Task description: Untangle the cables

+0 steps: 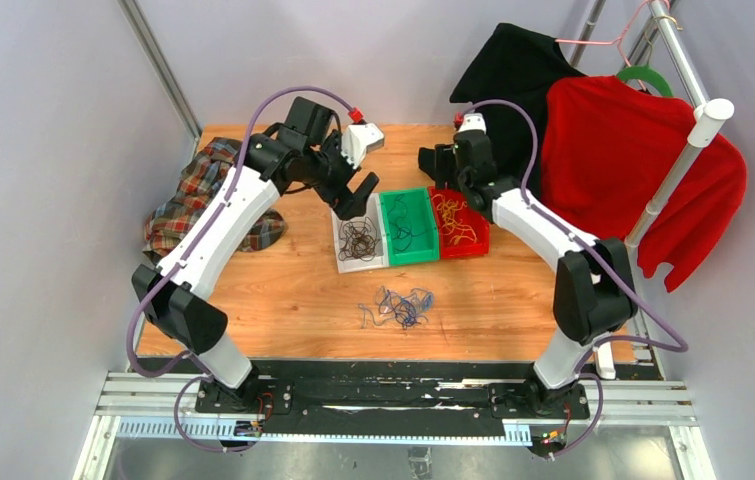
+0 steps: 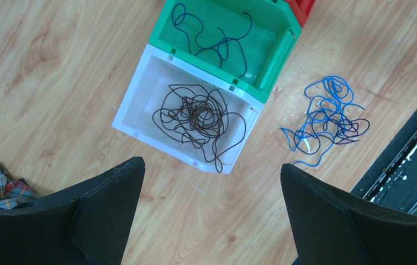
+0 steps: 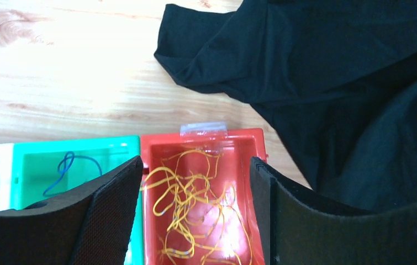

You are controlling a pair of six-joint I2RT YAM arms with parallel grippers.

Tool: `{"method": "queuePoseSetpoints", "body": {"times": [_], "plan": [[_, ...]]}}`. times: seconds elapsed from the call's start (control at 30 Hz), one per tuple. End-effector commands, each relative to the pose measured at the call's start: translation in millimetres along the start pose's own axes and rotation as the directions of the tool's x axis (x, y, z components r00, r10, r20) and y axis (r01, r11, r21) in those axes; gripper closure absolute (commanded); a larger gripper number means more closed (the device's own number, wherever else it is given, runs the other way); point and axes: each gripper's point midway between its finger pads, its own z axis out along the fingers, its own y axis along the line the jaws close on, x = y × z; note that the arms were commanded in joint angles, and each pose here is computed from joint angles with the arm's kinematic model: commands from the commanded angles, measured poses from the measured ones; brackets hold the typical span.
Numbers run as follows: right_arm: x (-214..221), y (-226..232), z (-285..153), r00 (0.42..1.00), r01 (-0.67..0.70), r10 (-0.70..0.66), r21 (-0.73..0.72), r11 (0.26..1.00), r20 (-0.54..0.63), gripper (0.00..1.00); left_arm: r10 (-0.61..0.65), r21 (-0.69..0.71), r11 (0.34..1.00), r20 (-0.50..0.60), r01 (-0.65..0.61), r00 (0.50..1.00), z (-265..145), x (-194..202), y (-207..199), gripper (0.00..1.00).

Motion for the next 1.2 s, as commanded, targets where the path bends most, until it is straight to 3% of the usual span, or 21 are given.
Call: {"method": "queuePoseSetpoints", "body": {"times": [0.0,0.23,0.43,0.6,0.9,1.17], "plan": [[-2.4,-7.8,-32.2,0.999,-0.012,0.011,-0.03,0.999,-0.042,0.29,0.01,0.027,1.0,0.031,-0.011,0.999,-12.8,-1.1,-9.1,0.02],[-4.9,25.3,-96.5,1.0,0.006,-0.001,-0.18,0.984,0.028,0.28,0.056,0.118,0.992,-0.021,-0.053,0.998,-5.9,36.8,-29.3,0.02],[61.2,62.9,-145.8,1.0,0.021,-0.021,-0.305,0.952,0.003,0.3,0.114,0.336,0.939,-0.098,-0.075,0.989,14.7,105.4,-75.3,0.0],[91.5,63.9,-171.3,0.999,-0.031,0.037,-0.324,0.946,0.014,0.34,0.231,0.398,0.906,-0.183,-0.142,0.956,40.6,153.8,-99.2,0.02],[116.4,51.6,-182.4,0.994,-0.099,0.11,-0.332,0.938,0.014,0.36,0.523,0.458,0.777,-0.09,-0.431,0.847,75.5,180.0,-118.5,0.01],[125.5,53.0,-180.4,0.993,-0.116,0.12,-0.335,0.935,-0.007,0.37,0.647,0.508,0.652,0.014,-0.563,0.762,102.7,175.9,-140.1,0.05]]}}
